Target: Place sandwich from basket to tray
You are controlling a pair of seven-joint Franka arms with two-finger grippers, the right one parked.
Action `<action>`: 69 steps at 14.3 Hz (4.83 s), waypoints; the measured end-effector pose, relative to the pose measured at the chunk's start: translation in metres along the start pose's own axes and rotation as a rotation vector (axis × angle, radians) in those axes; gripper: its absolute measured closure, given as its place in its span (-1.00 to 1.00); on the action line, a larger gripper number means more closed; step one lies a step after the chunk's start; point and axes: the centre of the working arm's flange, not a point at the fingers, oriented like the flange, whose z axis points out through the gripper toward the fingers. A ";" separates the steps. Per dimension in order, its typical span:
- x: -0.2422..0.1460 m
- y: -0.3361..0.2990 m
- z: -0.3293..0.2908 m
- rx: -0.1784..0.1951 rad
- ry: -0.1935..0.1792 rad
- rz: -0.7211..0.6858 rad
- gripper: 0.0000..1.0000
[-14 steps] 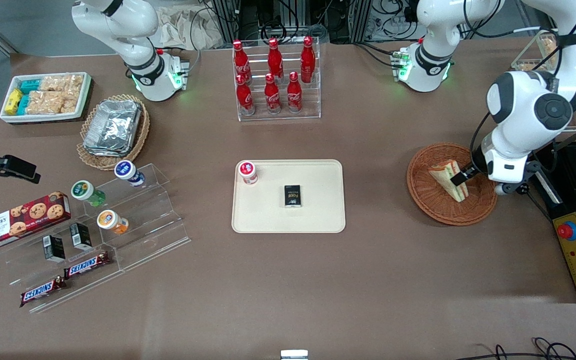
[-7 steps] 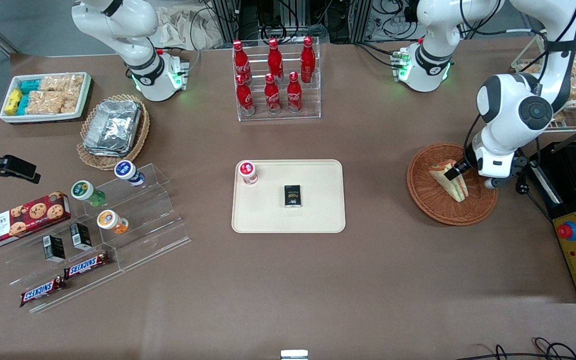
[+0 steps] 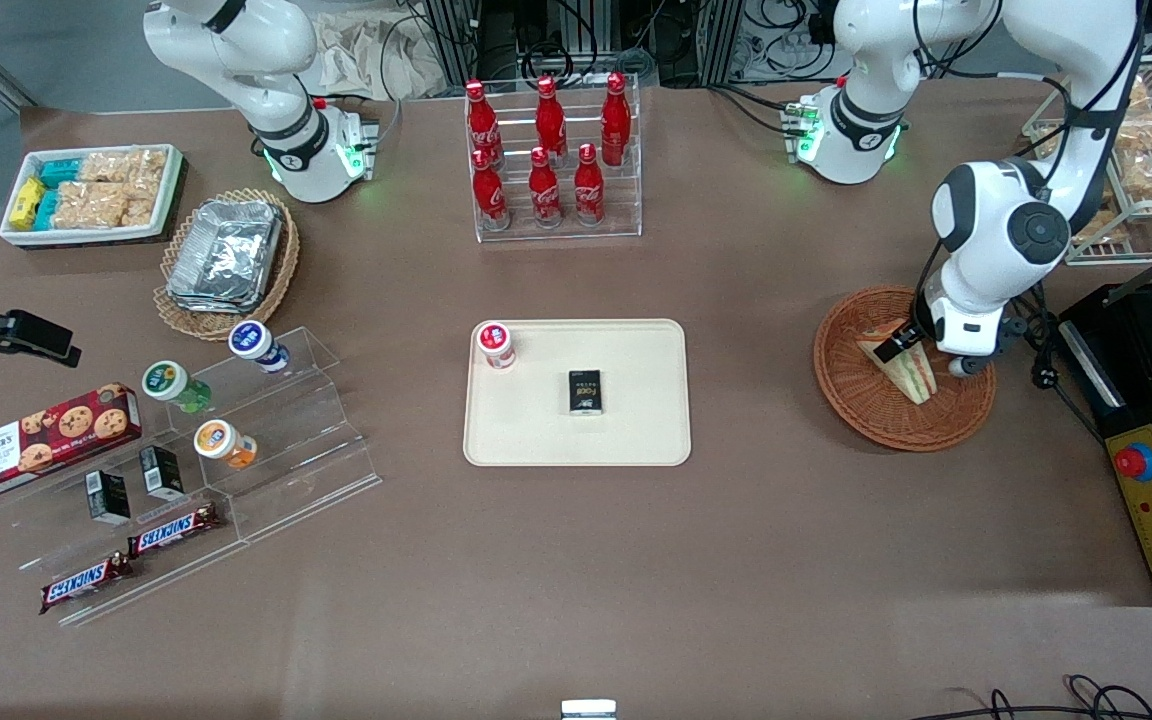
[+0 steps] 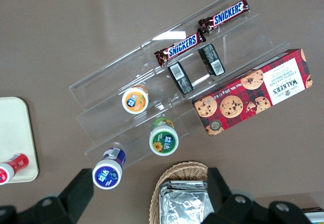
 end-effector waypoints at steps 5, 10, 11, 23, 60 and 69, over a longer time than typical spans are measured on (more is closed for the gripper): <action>0.002 0.002 -0.002 -0.009 0.011 0.003 0.16; 0.021 0.010 -0.059 0.016 0.002 0.063 0.49; 0.029 0.011 -0.082 0.026 -0.007 0.089 0.59; 0.026 0.101 -0.250 -0.022 -0.062 0.527 0.59; -0.026 0.237 -0.253 0.021 0.005 0.344 -1.00; 0.066 0.042 -0.348 -0.023 0.032 0.731 -1.00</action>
